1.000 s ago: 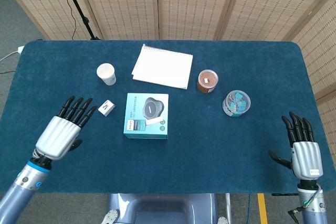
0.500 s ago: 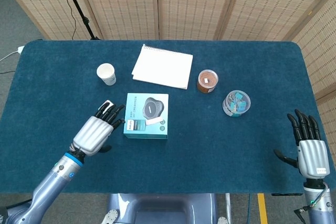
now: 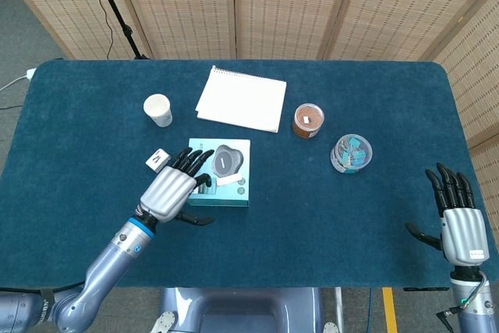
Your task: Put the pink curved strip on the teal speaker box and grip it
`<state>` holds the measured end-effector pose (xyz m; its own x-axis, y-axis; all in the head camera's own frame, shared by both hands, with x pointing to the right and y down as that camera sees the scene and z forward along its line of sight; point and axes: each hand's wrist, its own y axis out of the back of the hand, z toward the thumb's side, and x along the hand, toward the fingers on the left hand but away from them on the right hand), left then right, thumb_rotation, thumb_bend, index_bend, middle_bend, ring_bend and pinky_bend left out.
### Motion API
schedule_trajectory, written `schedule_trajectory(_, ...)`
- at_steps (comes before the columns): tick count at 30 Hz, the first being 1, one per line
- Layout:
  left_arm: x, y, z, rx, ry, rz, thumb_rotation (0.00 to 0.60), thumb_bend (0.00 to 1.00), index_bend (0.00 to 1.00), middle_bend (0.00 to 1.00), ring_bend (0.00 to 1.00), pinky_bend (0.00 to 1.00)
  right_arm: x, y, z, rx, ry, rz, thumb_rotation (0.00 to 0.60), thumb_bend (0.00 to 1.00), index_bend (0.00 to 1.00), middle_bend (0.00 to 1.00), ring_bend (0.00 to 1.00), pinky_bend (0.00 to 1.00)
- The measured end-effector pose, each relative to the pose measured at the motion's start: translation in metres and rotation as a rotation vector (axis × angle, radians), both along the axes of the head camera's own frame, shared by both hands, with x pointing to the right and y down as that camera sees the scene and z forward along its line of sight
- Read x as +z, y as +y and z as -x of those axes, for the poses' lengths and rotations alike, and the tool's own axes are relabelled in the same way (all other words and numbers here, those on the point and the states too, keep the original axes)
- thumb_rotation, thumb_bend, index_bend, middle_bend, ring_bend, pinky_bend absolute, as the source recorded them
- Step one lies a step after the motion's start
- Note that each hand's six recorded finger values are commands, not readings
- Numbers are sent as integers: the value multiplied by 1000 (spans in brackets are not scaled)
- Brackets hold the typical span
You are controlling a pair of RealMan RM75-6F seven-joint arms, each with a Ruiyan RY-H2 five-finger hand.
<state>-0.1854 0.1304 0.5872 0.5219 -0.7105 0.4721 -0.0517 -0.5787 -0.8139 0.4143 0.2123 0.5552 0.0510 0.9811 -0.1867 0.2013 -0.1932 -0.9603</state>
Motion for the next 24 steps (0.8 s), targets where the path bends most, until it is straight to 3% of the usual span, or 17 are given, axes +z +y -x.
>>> schedule_trajectory(24,41,-11,-23,4,-32,-23,278,0,429,0,0,0,0,0,2,6,-25,11,600,0,0,0,0,0)
